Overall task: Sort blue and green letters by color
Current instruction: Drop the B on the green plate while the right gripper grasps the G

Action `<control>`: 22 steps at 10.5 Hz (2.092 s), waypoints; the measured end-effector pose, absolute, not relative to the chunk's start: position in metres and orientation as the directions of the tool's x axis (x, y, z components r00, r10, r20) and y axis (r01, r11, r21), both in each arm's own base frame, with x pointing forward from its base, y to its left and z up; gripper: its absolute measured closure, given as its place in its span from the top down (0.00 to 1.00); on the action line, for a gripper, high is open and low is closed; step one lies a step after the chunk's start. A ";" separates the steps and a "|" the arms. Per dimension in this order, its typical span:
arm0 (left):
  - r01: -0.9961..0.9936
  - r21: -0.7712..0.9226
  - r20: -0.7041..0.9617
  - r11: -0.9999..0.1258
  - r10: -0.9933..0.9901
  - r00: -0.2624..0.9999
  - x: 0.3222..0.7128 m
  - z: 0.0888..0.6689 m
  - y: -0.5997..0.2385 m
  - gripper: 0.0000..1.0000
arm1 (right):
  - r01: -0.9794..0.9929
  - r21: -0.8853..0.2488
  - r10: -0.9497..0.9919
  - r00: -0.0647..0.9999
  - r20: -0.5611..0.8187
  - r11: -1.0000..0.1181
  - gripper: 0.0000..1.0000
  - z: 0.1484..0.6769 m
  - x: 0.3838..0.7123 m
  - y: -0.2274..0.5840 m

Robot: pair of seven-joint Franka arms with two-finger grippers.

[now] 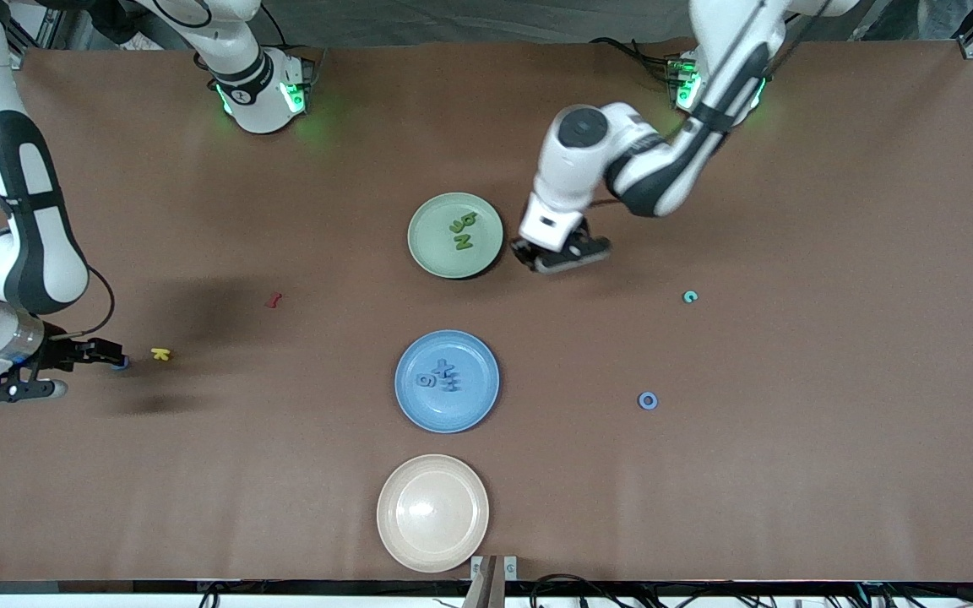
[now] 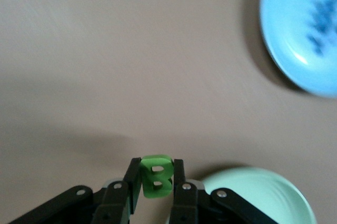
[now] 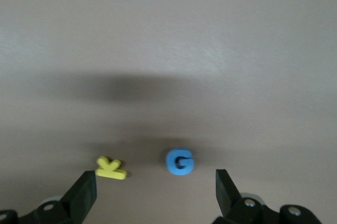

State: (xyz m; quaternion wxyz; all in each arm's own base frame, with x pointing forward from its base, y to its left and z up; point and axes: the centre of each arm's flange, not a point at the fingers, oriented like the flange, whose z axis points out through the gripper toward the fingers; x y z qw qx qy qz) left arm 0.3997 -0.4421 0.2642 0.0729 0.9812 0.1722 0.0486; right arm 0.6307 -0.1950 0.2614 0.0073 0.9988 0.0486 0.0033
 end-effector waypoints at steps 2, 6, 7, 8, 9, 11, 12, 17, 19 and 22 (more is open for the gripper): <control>0.362 0.190 0.036 -0.912 0.375 0.926 0.352 0.263 -0.505 0.28 | 0.103 0.042 0.106 0.993 0.053 -0.994 1.00 0.241 0.613 -0.214; 0.419 0.243 -0.013 -0.875 0.429 0.903 0.357 0.249 -0.567 0.30 | 0.102 0.059 0.107 0.991 0.076 -0.993 1.00 0.201 0.587 -0.219; 0.419 0.249 -0.010 -0.873 0.431 0.903 0.362 0.247 -0.570 0.32 | 0.103 0.062 0.107 0.991 0.081 -0.993 1.00 0.194 0.587 -0.219; 0.421 0.261 0.003 -0.869 0.437 0.900 0.371 0.254 -0.569 0.44 | 0.103 0.065 0.108 0.991 0.084 -0.993 1.00 0.187 0.587 -0.219; 0.424 0.262 0.023 -0.867 0.445 0.895 0.381 0.267 -0.567 0.57 | 0.102 0.068 0.108 0.990 0.090 -0.992 1.00 0.180 0.587 -0.219; 0.416 0.286 0.095 -0.863 0.457 0.884 0.414 0.320 -0.548 0.85 | 0.102 0.076 0.110 0.989 0.103 -0.992 1.00 0.168 0.586 -0.218; 0.390 0.299 0.147 -0.871 0.446 0.883 0.441 0.355 -0.525 0.96 | 0.103 0.078 0.111 0.988 0.105 -0.992 0.95 0.164 0.586 -0.218; 0.232 0.244 0.344 -0.942 0.308 0.887 0.559 0.451 -0.369 1.00 | 0.094 0.087 0.105 0.987 0.126 -0.992 0.37 0.175 0.590 -0.222; 0.164 0.186 0.330 -0.969 0.219 0.918 0.575 0.466 -0.326 1.00 | 0.026 0.048 0.033 0.989 0.143 -0.998 0.36 0.175 0.588 -0.225; 0.029 0.084 0.262 -0.996 0.050 0.964 0.582 0.502 -0.252 1.00 | 0.019 0.032 0.023 0.990 0.141 -0.999 0.36 0.177 0.592 -0.221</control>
